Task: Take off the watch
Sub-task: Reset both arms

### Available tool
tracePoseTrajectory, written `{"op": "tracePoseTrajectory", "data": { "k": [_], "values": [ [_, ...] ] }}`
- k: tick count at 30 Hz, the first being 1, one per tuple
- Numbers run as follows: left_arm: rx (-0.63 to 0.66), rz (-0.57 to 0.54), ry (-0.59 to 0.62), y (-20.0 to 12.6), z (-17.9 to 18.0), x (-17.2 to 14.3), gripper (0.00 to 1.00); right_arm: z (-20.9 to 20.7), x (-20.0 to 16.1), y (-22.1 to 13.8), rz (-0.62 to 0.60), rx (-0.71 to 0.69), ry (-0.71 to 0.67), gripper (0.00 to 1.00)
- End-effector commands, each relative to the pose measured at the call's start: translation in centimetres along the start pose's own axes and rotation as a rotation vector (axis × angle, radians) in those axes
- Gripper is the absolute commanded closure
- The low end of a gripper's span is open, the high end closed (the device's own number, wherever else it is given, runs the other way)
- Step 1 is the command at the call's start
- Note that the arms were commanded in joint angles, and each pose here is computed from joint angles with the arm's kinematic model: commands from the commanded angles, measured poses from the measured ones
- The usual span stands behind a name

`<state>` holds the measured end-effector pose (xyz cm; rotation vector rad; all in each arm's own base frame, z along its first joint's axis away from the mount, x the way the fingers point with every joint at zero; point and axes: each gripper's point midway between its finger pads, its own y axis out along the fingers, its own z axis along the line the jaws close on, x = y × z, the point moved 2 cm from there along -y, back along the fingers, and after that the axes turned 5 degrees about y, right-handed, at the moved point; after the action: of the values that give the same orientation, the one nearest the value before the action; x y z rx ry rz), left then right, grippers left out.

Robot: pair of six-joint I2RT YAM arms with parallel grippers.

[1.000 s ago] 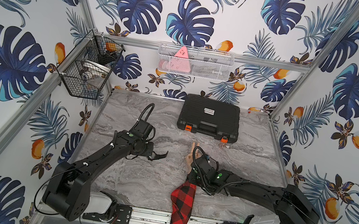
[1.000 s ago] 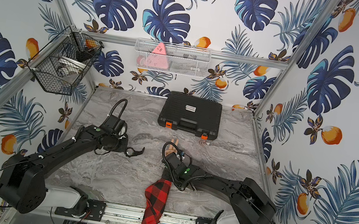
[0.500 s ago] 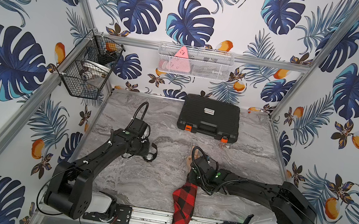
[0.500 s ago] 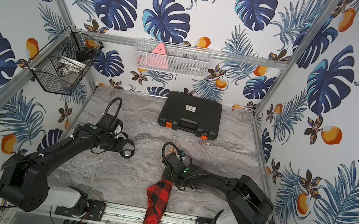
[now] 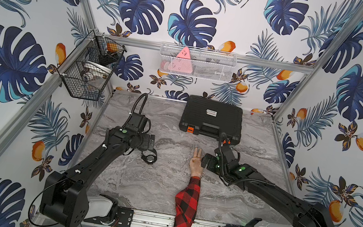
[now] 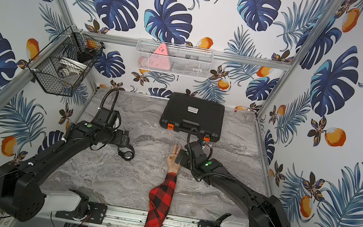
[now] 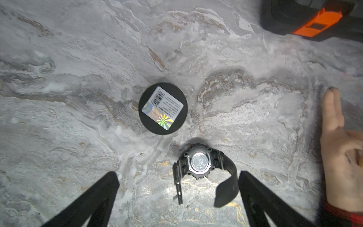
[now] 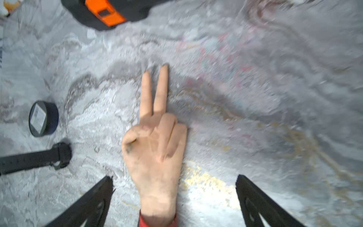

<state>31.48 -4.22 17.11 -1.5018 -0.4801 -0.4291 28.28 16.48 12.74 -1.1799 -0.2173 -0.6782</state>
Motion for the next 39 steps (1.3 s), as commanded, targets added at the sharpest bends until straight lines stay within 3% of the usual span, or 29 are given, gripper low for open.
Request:
{"op": "tracePoseTrajectory", "data": {
  "k": [1, 8, 12, 19, 22, 28, 34, 36, 39],
  "values": [
    [0.168, -0.15, -0.075, -0.5, 2.5, 2.9, 0.01, -2.7, 2.5, -0.5, -0.027, -0.065, -0.107, 0.0],
    [0.504, -0.329, -0.138, -0.1, 7.1, 4.7, 0.01, -10.5, 9.5, -1.1, -0.295, -0.36, -0.109, 0.0],
    [0.557, -0.375, -0.086, 1.6, 7.6, 4.0, 0.01, -13.9, 11.3, 0.2, -0.414, -0.458, -0.192, 0.0],
    [0.514, -0.529, -0.123, 4.4, 7.8, 0.2, 0.01, -20.7, 11.3, 1.7, -0.486, -0.569, -0.033, 0.0],
    [0.467, -0.597, -0.111, 5.3, 7.4, -1.3, 0.01, -20.4, 11.6, 0.5, -0.589, -0.493, -0.028, 0.0],
    [0.352, -0.788, -0.048, 4.6, 5.8, -0.6, 0.01, -18.1, 12.3, 0.2, -0.725, -0.241, -0.032, 0.0],
    [0.323, -0.849, 0.028, 6.1, 4.8, -0.7, 0.01, -18.2, 13.3, 1.3, -0.705, -0.195, -0.045, 0.0],
    [0.252, -0.817, 0.07, 6.8, 3.8, -1.2, 0.01, -18.4, 13.2, 1.6, -0.721, -0.172, -0.058, 0.0],
    [0.265, -0.786, 0.089, 8.3, 3.7, -0.7, 0.01, -19.1, 12.5, 2.7, -0.758, -0.141, -0.06, 0.0]
  ]
}}
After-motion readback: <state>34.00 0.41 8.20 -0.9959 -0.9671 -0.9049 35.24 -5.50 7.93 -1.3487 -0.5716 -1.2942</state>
